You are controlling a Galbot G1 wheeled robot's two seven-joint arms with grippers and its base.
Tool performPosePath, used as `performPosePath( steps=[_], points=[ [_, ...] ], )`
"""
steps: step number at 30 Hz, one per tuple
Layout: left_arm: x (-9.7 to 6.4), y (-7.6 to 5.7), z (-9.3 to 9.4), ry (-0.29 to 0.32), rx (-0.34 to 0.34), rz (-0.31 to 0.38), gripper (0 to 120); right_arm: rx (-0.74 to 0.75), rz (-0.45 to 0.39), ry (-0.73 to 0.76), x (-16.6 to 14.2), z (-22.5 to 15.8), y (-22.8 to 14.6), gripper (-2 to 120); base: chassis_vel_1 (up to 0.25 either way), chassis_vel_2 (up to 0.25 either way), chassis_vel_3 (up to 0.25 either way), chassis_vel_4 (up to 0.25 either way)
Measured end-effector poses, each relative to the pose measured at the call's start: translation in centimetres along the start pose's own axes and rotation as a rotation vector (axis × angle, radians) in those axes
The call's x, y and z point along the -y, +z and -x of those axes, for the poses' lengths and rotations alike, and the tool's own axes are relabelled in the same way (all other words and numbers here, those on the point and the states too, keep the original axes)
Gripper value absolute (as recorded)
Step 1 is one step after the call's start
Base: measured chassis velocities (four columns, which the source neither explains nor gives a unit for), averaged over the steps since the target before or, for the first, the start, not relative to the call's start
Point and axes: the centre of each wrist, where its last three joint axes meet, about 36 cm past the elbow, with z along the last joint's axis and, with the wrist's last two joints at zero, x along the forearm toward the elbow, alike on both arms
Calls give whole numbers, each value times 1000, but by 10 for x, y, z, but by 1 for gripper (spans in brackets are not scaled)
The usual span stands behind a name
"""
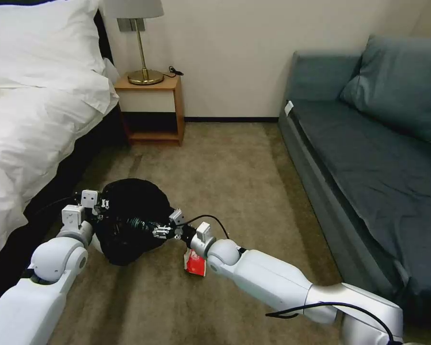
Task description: Pick up the trash bin, then pick up the garbage on the floor and place it into the trash bin.
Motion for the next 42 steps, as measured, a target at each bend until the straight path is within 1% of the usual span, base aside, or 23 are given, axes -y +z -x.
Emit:
performPosePath(
  steps=[6, 9, 11, 12, 14, 16, 17, 18, 21, 22, 23, 24, 26, 29, 30, 33, 36, 38, 40, 42],
  points=[
    [-4, -1, 2, -6, 3, 1, 5, 16, 23, 18, 1, -4, -19, 100, 0, 0, 0, 0],
    [-7, -2, 2, -8, 7, 2, 5, 5, 42, 54, 1, -12, -23, 100, 0, 0, 0, 0],
    [-11, -3, 1, -14, 10, 3, 5, -19, 62, 111, 3, -23, -23, 100, 0, 0, 0, 0],
    [-11, -3, 1, -14, 10, 3, 5, -19, 62, 111, 3, -23, -23, 100, 0, 0, 0, 0],
    [-12, -1, 0, -19, 7, 5, 5, -42, 75, 168, 7, -34, -21, 100, 0, 0, 0, 0],
    [-12, 1, -1, -21, 4, 6, 5, -45, 79, 193, 9, -37, -22, 100, 0, 0, 0, 0],
    [-10, 4, -2, -22, 0, 7, 5, -58, 86, 229, 11, -42, -24, 100, 0, 0, 0, 0],
    [-10, 4, -2, -22, 0, 7, 5, -58, 86, 229, 11, -42, -24, 100, 0, 0, 0, 0],
    [-3, 11, -3, -23, -6, 0, 5, -132, 116, 306, 14, -54, -26, 100, 0, 0, 0, 0],
    [-3, 11, -3, -23, -6, 0, 5, -132, 116, 306, 14, -54, -26, 100, 0, 0, 0, 0],
    [1, 12, -3, -18, -7, -3, 5, -174, 124, 338, 15, -60, -23, 100, 0, 0, 0, 0],
    [1, 12, -3, -18, -7, -3, 5, -174, 124, 338, 15, -60, -23, 100, 0, 0, 0, 0],
    [5, 12, -4, -10, -5, -1, 5, -220, 135, 358, 15, -69, -16, 100, 0, 0, 0, 0],
    [5, 11, -1, -12, -2, -3, 5, -283, 162, 372, 14, -79, -5, 100, 0, 0, 0, 0],
    [5, 11, -1, -12, -2, -3, 5, -283, 162, 372, 14, -79, -5, 100, 0, 0, 0, 0],
    [2, 14, 1, -13, -5, 1, 5, -369, 207, 371, 5, -88, 14, 100, 0, 0, 0, 0],
    [1, 14, 2, -12, -5, 2, 5, -381, 213, 367, 2, -87, 18, 100, 0, 0, 0, 0],
    [-3, 14, 3, -14, -3, 9, 5, -412, 232, 343, -9, -81, 30, 100, 0, 0, 0, 0],
    [-3, 13, 3, -14, -2, 11, 5, -421, 236, 336, -13, -80, 34, 100, 0, 0, 0, 0],
    [-4, 12, 4, -16, 0, 12, 5, -446, 245, 317, -21, -77, 46, 100, 0, 0, 0, 0]
  ],
)
